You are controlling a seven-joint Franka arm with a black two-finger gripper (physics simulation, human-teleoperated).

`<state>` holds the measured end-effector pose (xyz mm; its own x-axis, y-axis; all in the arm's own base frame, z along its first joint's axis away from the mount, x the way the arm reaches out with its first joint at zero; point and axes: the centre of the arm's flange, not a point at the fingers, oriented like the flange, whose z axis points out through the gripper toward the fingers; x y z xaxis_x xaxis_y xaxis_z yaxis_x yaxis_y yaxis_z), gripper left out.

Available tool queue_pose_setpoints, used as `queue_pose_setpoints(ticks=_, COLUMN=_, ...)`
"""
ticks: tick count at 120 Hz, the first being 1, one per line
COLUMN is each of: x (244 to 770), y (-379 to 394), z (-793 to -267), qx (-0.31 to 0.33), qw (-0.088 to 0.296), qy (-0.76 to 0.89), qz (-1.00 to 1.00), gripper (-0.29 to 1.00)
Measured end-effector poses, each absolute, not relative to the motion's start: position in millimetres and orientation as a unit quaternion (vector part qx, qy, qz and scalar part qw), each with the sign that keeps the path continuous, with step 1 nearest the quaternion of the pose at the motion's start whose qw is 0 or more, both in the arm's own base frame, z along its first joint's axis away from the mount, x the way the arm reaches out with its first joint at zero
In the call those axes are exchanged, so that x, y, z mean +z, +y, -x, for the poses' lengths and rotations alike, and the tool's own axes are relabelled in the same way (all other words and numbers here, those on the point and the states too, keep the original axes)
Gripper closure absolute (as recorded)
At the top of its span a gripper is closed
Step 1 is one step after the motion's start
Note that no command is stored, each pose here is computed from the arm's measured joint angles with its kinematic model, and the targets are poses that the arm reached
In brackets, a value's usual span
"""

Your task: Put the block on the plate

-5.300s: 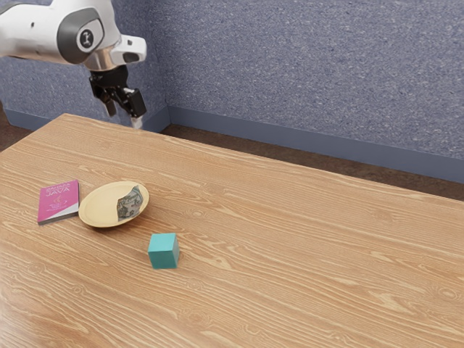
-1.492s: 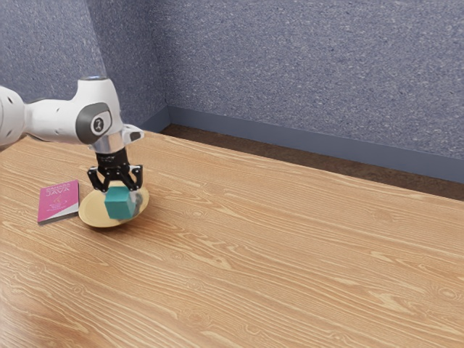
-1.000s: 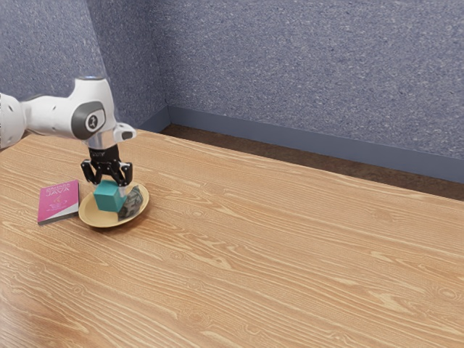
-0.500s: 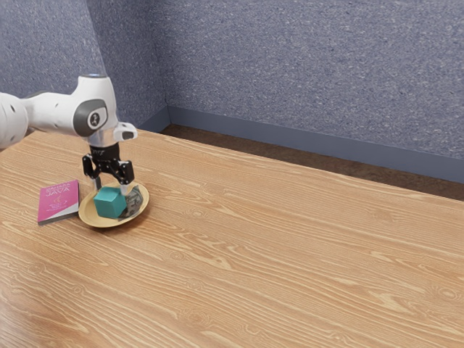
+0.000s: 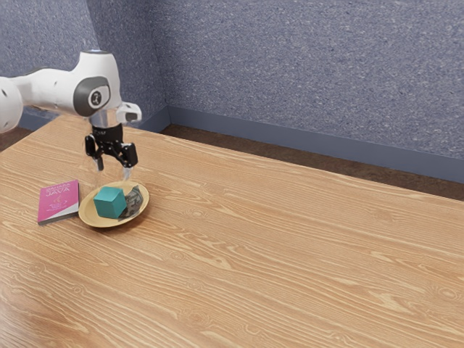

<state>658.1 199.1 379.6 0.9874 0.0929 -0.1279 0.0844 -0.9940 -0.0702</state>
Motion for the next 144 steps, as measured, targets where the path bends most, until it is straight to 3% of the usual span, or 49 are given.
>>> queue_pose_setpoints(ticks=60, x=508.8, y=101.1, z=-634.2, qx=0.026, qw=0.042, qy=0.002, qz=0.999, gripper=0.00)
queue_pose_setpoints(ticks=82, x=534.5, y=77.1, z=-623.6, qx=0.020, qw=0.050, qy=0.006, qz=0.999, gripper=0.00)
queue_pose_setpoints(ticks=144, x=624.1, y=83.1, z=-564.2, qx=-0.014, qw=0.051, qy=-0.013, qz=0.999, gripper=0.00)
